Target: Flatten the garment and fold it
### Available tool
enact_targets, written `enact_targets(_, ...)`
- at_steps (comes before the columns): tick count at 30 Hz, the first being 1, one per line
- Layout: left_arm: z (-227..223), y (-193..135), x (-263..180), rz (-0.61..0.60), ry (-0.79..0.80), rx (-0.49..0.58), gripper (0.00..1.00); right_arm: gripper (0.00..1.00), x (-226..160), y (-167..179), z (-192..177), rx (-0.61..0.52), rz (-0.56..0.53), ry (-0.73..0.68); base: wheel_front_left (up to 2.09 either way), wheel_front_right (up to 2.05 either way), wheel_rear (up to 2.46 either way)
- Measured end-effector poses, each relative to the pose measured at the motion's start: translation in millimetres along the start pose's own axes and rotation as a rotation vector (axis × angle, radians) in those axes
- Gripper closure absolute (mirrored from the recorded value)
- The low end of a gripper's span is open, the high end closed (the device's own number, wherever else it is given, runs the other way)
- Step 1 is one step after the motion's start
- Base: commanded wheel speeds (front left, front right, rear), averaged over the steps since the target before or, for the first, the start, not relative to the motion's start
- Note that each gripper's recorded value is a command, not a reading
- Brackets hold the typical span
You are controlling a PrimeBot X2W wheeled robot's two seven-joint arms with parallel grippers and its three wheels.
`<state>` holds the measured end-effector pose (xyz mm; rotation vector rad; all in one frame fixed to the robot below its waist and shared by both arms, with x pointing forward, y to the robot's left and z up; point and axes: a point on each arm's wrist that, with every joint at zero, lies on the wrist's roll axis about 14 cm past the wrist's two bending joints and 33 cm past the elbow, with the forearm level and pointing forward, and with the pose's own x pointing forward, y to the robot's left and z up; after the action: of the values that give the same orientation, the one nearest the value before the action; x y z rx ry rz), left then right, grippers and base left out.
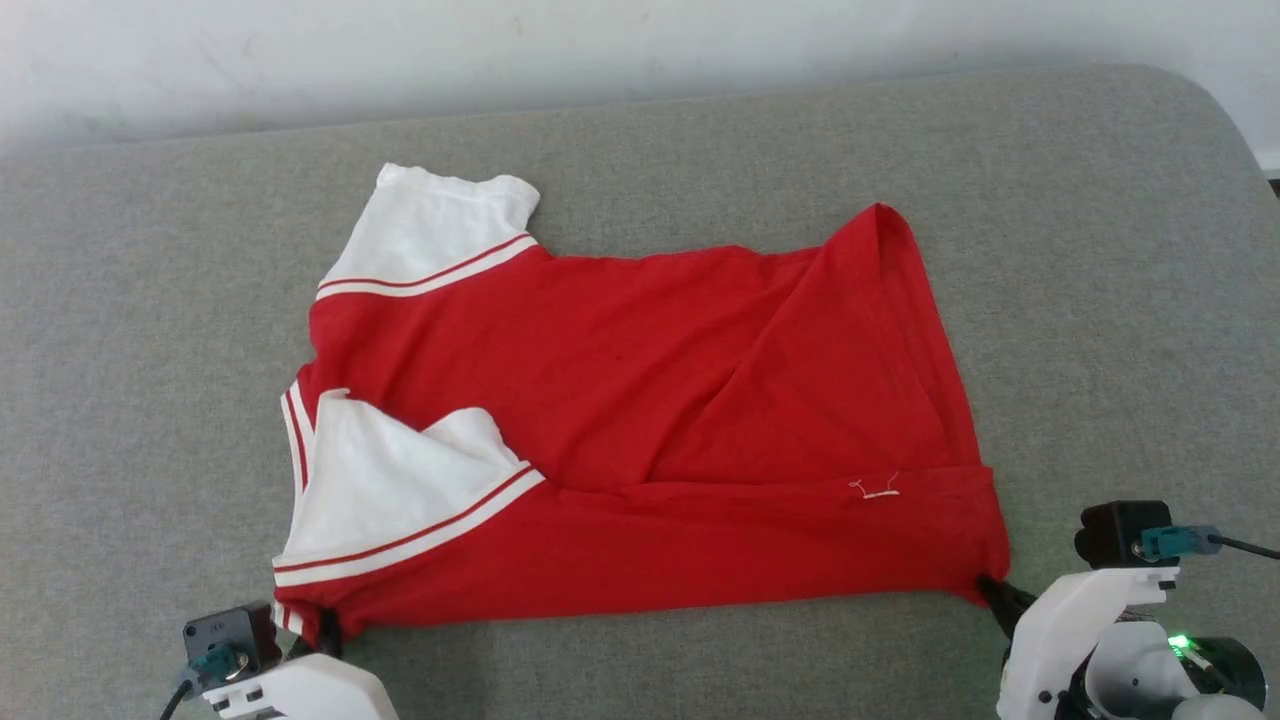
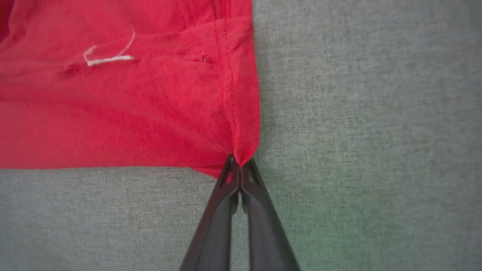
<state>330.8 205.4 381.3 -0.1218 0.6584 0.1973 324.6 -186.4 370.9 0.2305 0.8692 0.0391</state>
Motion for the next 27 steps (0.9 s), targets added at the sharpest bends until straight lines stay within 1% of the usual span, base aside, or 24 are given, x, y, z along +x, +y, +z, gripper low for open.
enact_targets(1, 0.2, 0.1, 0.5, 0.001, -0.004, -0.002, 0.02, 0.52, 0.9, -0.1, 1.2, 0.006, 0.001, -0.014, 0.0, 0.0, 0.0)
enact_targets(2, 1.3, 0.2, 0.9, 0.002, -0.012, -0.004, 0.0, 0.0, 1.6, 0.3, 2.2, 0.011, 0.005, -0.026, 0.0, 0.0, 0.0)
enact_targets(5, 7.9, 0.1, 0.7, -0.004, -0.039, -0.018, 0.0, 0.0, 0.1, 0.1, 10.2, 0.028, 0.011, -0.089, 0.0, 0.0, 0.0)
enact_targets(9, 24.7, -0.1, -2.7, -0.023, -0.118, -0.007, 0.0, 0.0, -10.5, 1.1, 39.3, 0.039, 0.02, -0.266, 0.0, 0.0, 0.0)
enact_targets(10, 34.1, -0.9, -3.8, -0.031, -0.161, 0.01, 0.0, 0.0, -14.3, 2.0, 47.8, 0.037, 0.021, -0.317, 0.0, 0.0, 0.0)
enact_targets(14, 85.8, -6.8, -3.5, -0.069, -0.374, 0.138, 0.0, 0.0, -31.6, 4.7, 80.4, 0.022, 0.025, -0.519, 0.0, 0.0, 0.0)
enact_targets(17, 128.3, -24.6, 1.4, -0.126, -0.516, 0.23, 0.0, 0.0, -40.5, 9.4, 102.9, -0.003, 0.03, -0.645, 0.0, 0.0, 0.0)
enact_targets(20, 163.3, -48.6, 12.6, -0.204, -0.595, 0.302, 0.0, 0.0, -45.6, 13.2, 125.8, -0.04, 0.029, -0.75, 0.0, 0.0, 0.0)
enact_targets(23, 195.5, -71.3, 30.9, -0.264, -0.633, 0.36, 0.0, 0.0, -44.1, 19.1, 142.0, -0.066, 0.039, -0.811, 0.0, 0.0, 0.0)
enact_targets(27, 227.4, -96.3, 64.5, -0.316, -0.606, 0.426, 0.0, 0.0, -32.7, 23.4, 154.3, -0.089, 0.055, -0.828, 0.0, 0.0, 0.0)
